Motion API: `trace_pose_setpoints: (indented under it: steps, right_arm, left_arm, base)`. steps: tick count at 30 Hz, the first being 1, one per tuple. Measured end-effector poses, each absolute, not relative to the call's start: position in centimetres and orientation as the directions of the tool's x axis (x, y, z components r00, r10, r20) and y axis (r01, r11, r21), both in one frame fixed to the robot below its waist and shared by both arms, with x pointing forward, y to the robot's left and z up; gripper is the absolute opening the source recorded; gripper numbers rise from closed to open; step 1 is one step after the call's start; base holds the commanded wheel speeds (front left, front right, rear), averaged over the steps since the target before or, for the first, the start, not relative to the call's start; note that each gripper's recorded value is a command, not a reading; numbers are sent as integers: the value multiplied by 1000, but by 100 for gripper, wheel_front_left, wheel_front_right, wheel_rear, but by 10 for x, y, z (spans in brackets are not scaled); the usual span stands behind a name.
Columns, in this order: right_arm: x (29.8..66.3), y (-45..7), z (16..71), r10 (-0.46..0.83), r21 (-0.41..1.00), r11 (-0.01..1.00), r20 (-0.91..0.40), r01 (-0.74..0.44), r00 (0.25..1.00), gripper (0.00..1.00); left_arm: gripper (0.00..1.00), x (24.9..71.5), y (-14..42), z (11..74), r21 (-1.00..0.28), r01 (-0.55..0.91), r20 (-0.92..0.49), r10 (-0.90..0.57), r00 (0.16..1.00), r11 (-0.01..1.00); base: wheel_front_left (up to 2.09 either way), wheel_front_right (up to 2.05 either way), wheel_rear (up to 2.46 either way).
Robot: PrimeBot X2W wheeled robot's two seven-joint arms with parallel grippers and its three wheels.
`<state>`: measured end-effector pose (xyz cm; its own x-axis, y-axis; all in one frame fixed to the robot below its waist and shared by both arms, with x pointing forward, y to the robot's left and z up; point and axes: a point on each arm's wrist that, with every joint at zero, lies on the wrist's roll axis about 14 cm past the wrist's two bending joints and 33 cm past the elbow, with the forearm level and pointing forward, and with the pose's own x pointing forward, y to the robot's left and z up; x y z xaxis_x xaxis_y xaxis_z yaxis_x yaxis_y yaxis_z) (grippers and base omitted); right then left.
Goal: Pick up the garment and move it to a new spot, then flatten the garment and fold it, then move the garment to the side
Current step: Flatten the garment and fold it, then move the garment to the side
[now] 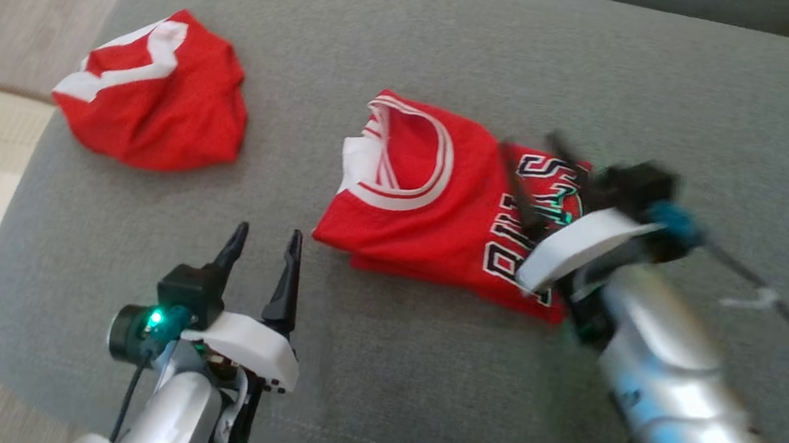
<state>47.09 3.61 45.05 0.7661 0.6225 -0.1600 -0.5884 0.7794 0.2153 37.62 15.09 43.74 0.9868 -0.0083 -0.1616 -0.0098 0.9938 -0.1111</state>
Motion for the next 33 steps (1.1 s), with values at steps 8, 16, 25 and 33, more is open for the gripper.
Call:
trace_pose_setpoints:
  steps: [8, 16, 25, 33]
  right_arm:
    - [485, -90, 470, 279, 198, 944, -59, -263, 958, 100]
    - [450, -146, 455, 129, 176, 978, -94, -111, 987, 100]
    - [411, -165, 440, 74, 208, 977, -138, -44, 988, 100]
    - [391, -171, 442, 55, 232, 972, -133, -23, 990, 100]
  left_arm:
    - [100, 386, 143, 449, -94, 23, -120, -34, 992, 995]
    - [100, 389, 136, 452, -88, 46, -107, -55, 993, 995]
    - [100, 377, 135, 448, -64, 51, -120, -58, 991, 997]
    - [100, 360, 135, 440, -46, 54, -144, -60, 988, 997]
  base:
    - [0, 0, 0]
    - [0, 0, 0]
    - [0, 0, 0]
    - [0, 0, 0]
